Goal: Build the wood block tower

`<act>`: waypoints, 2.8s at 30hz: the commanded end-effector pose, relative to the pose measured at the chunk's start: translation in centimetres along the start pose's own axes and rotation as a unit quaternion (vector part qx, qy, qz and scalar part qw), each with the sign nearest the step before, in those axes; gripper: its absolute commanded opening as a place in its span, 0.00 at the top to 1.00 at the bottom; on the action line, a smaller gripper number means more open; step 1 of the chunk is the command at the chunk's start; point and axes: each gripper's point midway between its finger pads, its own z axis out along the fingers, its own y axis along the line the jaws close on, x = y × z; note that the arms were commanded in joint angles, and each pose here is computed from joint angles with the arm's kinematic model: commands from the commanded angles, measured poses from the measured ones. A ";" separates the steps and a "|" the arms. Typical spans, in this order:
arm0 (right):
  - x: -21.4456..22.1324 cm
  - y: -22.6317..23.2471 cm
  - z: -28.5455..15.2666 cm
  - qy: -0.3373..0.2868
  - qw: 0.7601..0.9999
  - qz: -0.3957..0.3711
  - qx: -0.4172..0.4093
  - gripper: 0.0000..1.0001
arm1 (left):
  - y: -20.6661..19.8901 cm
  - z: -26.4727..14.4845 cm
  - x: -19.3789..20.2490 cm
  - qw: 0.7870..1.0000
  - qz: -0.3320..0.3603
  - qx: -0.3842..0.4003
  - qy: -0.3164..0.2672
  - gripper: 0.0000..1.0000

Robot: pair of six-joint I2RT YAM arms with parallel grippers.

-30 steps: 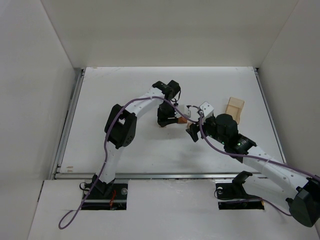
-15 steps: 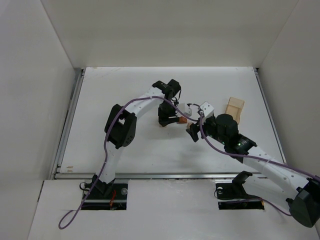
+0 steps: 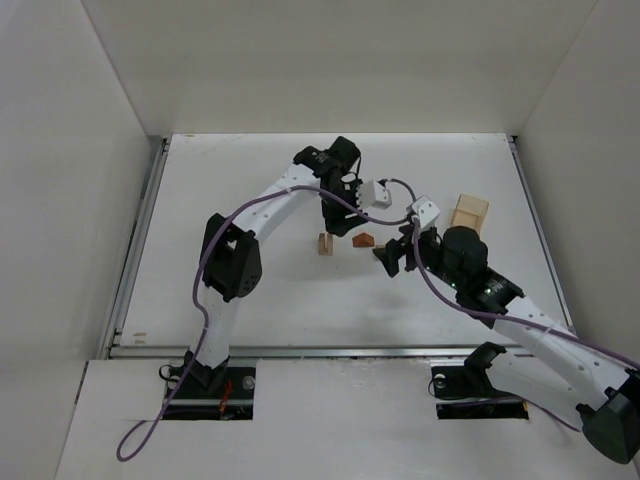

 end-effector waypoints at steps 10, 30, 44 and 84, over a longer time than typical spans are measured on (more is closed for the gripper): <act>-4.8 -0.9 2.4 -0.053 0.991 0.114 0.043 0.17 | 2.9 -12.1 0.0 0.964 -0.142 -0.143 -0.176 0.46; 4.6 0.2 13.0 0.129 0.959 0.243 0.068 0.88 | 1.2 -2.0 9.7 0.912 -0.340 -0.179 -0.146 0.65; 9.0 1.8 15.9 0.176 0.946 0.268 0.049 0.97 | -0.9 2.4 10.6 0.894 -0.402 -0.124 -0.156 0.65; 9.6 2.9 18.5 0.171 0.939 0.299 0.023 0.99 | 1.1 3.7 9.2 0.885 -0.414 -0.132 -0.170 0.61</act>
